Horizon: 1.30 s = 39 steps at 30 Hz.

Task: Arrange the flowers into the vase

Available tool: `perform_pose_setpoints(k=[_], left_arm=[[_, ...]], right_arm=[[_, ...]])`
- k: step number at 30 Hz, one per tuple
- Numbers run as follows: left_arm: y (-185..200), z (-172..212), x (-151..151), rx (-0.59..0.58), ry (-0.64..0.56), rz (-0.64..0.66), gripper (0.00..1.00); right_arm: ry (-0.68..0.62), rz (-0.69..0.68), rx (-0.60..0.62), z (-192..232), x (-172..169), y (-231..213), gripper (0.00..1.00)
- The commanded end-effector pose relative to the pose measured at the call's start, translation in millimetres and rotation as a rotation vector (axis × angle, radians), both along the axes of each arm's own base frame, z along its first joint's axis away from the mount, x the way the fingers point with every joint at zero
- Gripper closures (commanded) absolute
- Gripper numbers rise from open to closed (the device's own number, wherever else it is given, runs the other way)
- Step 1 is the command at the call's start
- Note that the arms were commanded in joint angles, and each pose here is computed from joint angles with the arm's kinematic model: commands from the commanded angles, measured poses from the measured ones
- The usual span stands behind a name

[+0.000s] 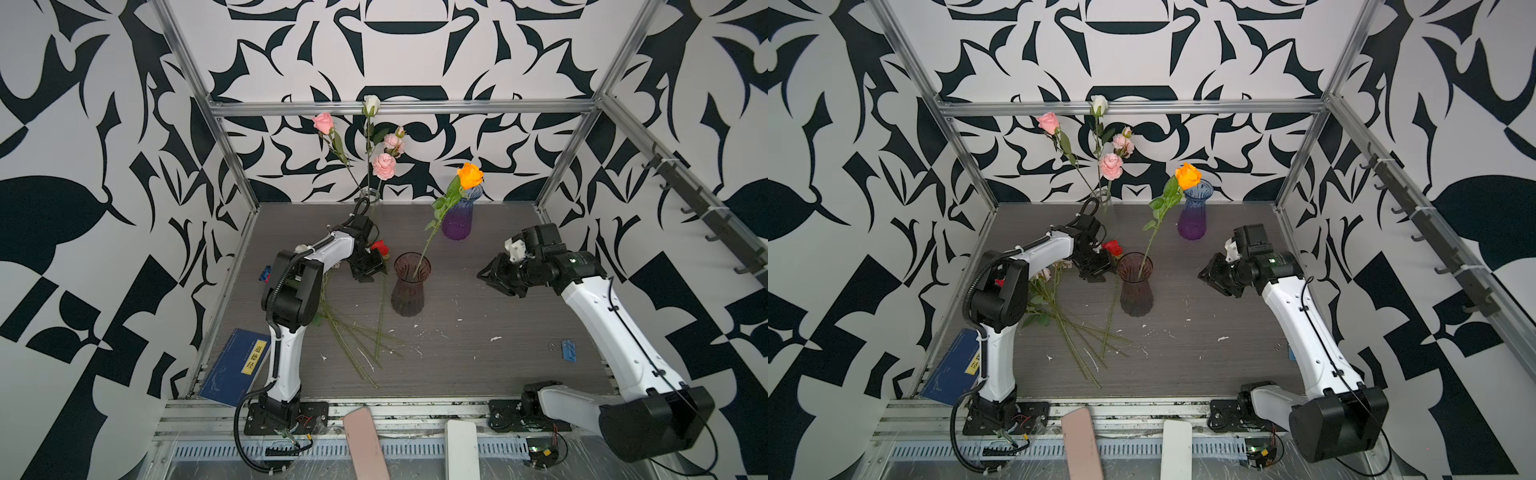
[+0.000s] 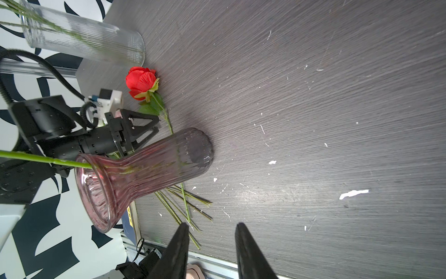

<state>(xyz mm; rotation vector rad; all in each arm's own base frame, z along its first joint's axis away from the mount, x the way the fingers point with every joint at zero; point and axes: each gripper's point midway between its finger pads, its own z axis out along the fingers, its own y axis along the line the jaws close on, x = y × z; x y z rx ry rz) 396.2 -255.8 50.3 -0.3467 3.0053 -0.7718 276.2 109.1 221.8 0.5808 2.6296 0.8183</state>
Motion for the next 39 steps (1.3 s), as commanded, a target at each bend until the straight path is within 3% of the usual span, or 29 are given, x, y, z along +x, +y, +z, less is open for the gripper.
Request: perform_pose_setpoints(k=[1,7,10,17,25,34,39], left_arm=[[-19.9,6.3,9.6,-0.076,0.008,-0.006,0.45],[-40.5,10.3,19.3,-0.198,0.017,0.022,0.56],[-43.6,2.0,19.2,-0.216,0.044,0.040,0.56],[-35.2,-28.3,11.1,-0.161,0.086,0.046,0.55],[1.6,-43.9,-11.2,0.002,0.102,0.025,0.55],[54.6,-40.7,-20.1,0.037,0.093,0.076,0.55],[54.6,-22.9,-13.3,-0.003,0.049,0.060,0.55]], right_arm=[[-0.052,0.012,0.002,15.3,1.5,-0.5,0.64],[-0.054,0.006,-0.010,13.6,-5.1,-5.1,0.64],[-0.053,0.005,-0.015,12.9,-7.0,-7.2,0.64],[-0.053,0.007,-0.018,13.4,-9.1,-9.7,0.64],[-0.048,0.010,-0.009,12.5,-8.5,-8.9,0.64],[-0.039,0.008,0.018,10.3,-2.5,-4.9,0.64],[-0.037,0.004,0.026,9.9,-0.6,-4.0,0.64]])
